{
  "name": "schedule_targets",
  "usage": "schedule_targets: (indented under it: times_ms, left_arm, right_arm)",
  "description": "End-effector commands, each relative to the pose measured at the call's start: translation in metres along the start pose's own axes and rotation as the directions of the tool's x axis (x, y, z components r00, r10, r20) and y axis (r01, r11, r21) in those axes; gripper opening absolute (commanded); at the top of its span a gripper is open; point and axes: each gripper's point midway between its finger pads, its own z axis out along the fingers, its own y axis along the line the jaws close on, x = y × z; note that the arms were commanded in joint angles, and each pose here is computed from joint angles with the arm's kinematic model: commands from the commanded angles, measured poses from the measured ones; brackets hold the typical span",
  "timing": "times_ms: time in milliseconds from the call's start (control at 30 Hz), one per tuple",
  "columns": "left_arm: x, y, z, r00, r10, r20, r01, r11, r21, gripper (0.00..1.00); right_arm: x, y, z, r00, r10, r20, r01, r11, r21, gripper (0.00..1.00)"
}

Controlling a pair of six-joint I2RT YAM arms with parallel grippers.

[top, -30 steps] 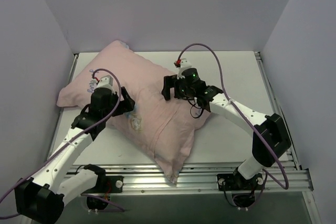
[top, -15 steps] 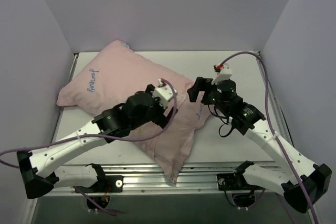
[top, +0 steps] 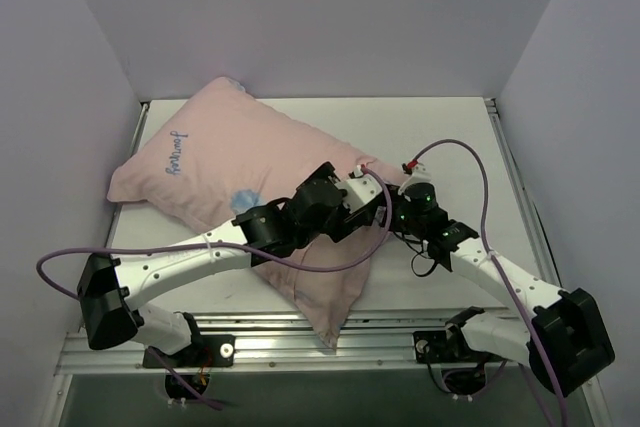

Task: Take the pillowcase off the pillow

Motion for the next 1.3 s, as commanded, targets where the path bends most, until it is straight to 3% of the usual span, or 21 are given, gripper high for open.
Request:
schedule_targets:
  times_ms: [0,167,267,433,700,933,1200,1267]
  left_arm:
    - [-0.031,0.010,0.009,0.997,-0.006,0.082,0.010,0.999,-0.052,0.94]
    - [-0.027,-0.002,0.028,0.998,0.002,0.060,0.000,0.999,-0.035,0.94]
    - [-0.020,0.007,0.042,0.999,0.009,0.043,-0.005,0.996,-0.093,0.94]
    - [0.000,0.044,0.063,1.000,-0.001,-0.016,-0.003,0.964,-0.266,0.94]
    - [0.020,0.119,0.058,0.997,-0.063,-0.045,0.029,0.843,-0.538,0.98]
    - [0.009,0.147,0.041,0.994,-0.104,0.030,0.102,0.808,-0.580,0.98]
    - [0.024,0.156,0.044,0.994,-0.109,-0.021,0.075,0.794,-0.604,1.00]
    - [0.025,0.163,0.040,0.993,-0.119,-0.019,0.082,0.784,-0.615,0.93]
  right_arm:
    - [0.009,-0.005,0.012,0.999,0.046,-0.013,-0.046,0.998,-0.032,0.88]
    - [0.027,-0.019,0.018,0.991,0.116,-0.061,-0.118,0.993,-0.027,0.87]
    - [0.032,-0.021,0.021,0.989,0.122,-0.080,-0.125,0.992,-0.027,0.87]
    - [0.039,-0.023,0.024,0.987,0.127,-0.103,-0.130,0.991,-0.023,0.86]
    - [0.045,-0.033,0.027,0.986,0.110,-0.126,-0.108,0.994,0.024,0.86]
    - [0.049,-0.039,0.032,0.984,0.106,-0.141,-0.100,0.994,0.053,0.86]
    - [0.041,-0.029,0.032,0.986,0.101,-0.130,-0.100,0.995,0.013,0.86]
    - [0.037,-0.027,0.030,0.988,0.100,-0.120,-0.100,0.995,0.006,0.86]
